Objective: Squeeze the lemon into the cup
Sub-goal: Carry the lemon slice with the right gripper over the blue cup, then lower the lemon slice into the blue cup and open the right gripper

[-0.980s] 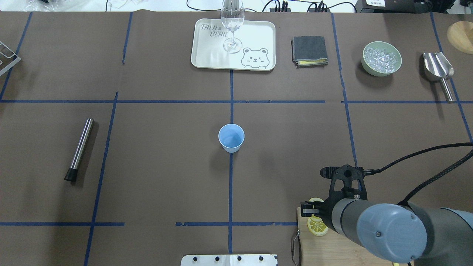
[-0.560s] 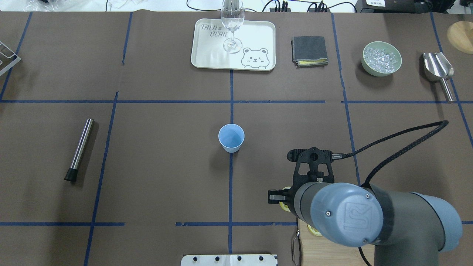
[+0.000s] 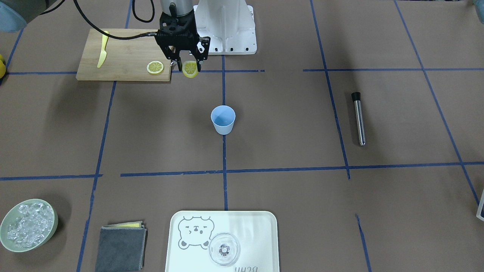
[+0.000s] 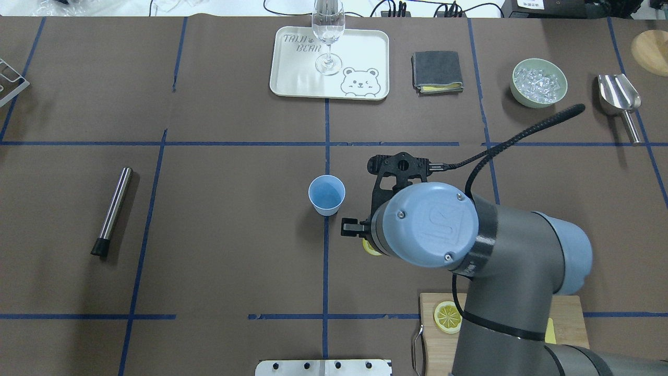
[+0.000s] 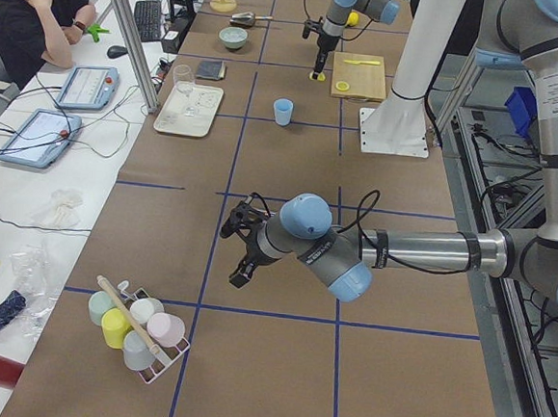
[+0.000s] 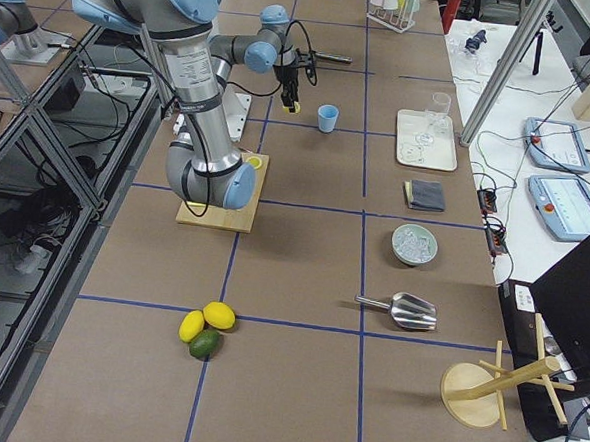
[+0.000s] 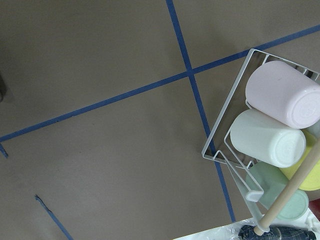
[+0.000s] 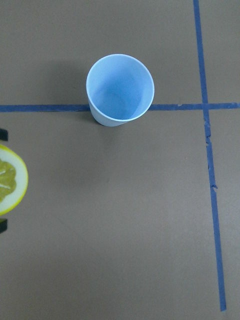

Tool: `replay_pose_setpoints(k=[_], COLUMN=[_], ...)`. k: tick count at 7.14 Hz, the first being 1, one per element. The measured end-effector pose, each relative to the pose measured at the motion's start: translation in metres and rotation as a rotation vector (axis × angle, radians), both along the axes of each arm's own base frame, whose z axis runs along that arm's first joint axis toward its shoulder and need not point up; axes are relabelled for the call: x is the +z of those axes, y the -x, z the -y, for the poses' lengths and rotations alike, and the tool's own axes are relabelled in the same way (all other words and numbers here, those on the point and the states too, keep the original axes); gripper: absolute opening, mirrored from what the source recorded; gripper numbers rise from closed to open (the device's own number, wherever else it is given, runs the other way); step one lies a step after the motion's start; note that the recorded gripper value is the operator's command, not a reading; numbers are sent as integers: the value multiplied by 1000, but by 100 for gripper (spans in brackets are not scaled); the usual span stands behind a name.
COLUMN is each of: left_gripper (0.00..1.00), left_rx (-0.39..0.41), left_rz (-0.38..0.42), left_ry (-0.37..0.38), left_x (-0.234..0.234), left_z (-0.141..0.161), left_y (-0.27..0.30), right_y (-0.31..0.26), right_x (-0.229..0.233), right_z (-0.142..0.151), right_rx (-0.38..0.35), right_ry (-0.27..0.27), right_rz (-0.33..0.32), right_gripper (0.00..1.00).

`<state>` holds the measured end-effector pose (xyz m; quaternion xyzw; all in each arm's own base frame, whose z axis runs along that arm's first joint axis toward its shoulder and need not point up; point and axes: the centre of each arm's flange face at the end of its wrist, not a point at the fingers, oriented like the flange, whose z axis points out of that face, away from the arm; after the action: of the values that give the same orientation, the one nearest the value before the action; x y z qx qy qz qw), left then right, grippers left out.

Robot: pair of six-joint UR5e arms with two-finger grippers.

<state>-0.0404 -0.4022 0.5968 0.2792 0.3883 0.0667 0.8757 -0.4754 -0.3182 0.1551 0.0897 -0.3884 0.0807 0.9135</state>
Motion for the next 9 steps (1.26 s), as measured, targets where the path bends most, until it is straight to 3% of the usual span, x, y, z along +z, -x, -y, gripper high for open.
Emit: replay_pose_setpoints(k=[5,9], left_gripper=[100,100], left_rx=[0,1], left_rz=[-2,-2], left_ry=[1,-1], left_x=[0,-1], left_z=[0,0], left_y=[0,0], right_y=[89,114], right_x=[-29,-27], right_z=[93,109], right_rx=[44,33], right_ry=[-9,6], right_rz=[-4,-15], right_gripper=[59,64])
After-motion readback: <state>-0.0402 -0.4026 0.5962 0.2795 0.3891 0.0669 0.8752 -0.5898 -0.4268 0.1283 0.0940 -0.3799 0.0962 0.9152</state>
